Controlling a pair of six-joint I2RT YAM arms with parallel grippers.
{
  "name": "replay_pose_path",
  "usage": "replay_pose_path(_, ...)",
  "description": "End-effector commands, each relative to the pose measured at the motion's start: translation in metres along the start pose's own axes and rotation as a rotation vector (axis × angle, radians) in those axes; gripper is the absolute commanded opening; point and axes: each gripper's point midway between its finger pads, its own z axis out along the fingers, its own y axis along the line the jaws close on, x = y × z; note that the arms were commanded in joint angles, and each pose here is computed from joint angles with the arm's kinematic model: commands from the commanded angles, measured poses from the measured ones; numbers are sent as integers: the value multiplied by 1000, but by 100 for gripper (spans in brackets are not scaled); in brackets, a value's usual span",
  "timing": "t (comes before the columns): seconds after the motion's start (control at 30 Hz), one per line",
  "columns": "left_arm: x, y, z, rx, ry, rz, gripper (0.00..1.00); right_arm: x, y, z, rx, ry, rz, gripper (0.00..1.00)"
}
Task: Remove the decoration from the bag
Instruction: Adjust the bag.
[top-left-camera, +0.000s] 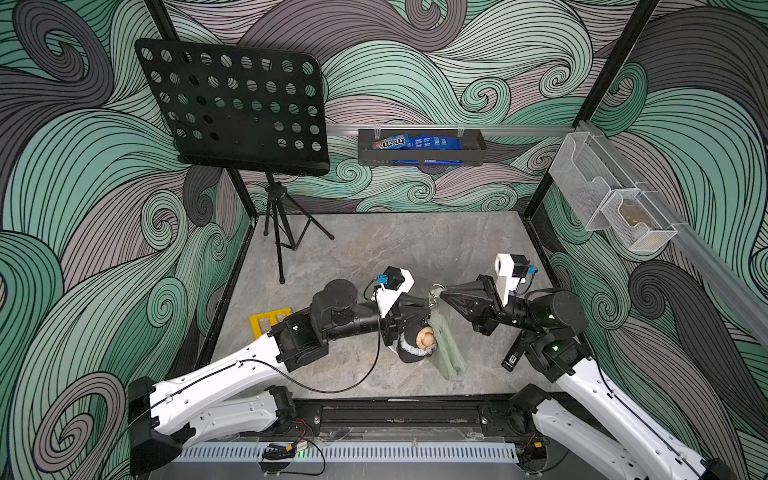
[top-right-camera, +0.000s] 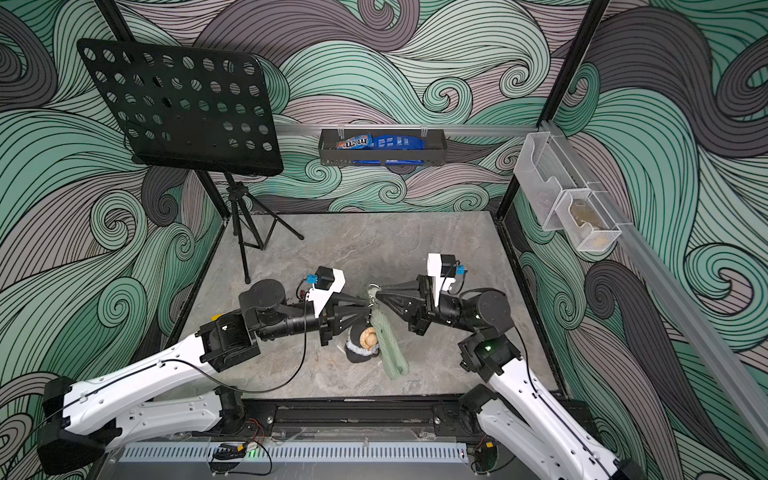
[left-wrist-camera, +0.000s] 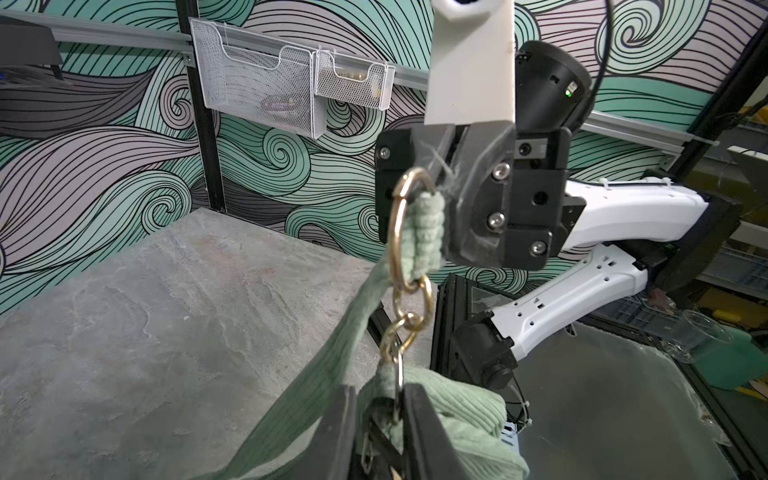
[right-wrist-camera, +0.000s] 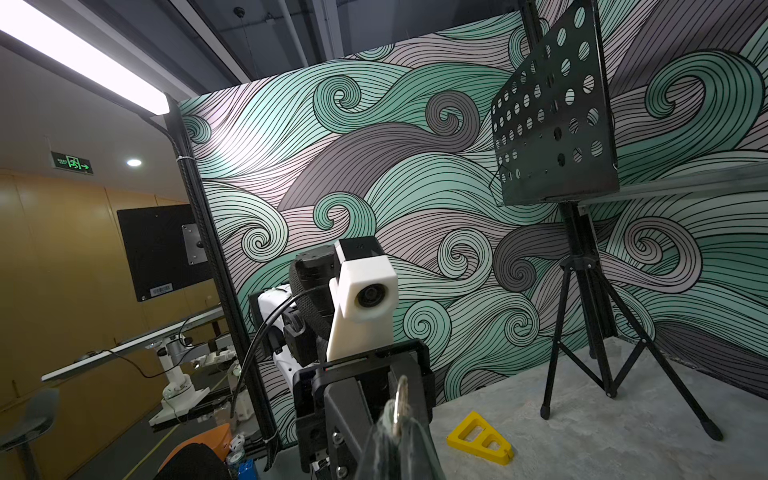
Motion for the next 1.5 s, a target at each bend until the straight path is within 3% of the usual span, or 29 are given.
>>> replay_pose_path(0.0, -21, -4, -5, -4, -58, 19, 13, -14, 12, -2, -23, -47, -44, 0)
replay_pose_path(0.13, -24, -5, -9, -3, -69, 25, 0, -13, 11, -3, -14, -49, -48, 0)
replay_pose_path(0.33, -24, -4, -14, -16, -69, 25, 0, -8, 9, -4, -6, -31, -84, 0)
replay_pose_path(0.77, -22, 23, -35, -195, -14, 49, 0, 13, -25, -14, 181, 6, -199, 1)
replay_pose_path(1.03, -29, 24, -41, -203, -1, 60, 0, 23, -29, -21, 216, 34, -273, 15)
replay_pose_path(1.3, -31, 26, -45, -205, 28, 55, 0, 29, -24, -22, 203, 111, -343, 43)
replay_pose_path(1.47, -27, 15, -41, -128, 42, 45, 0, 33, -4, -17, 68, 107, -309, 45)
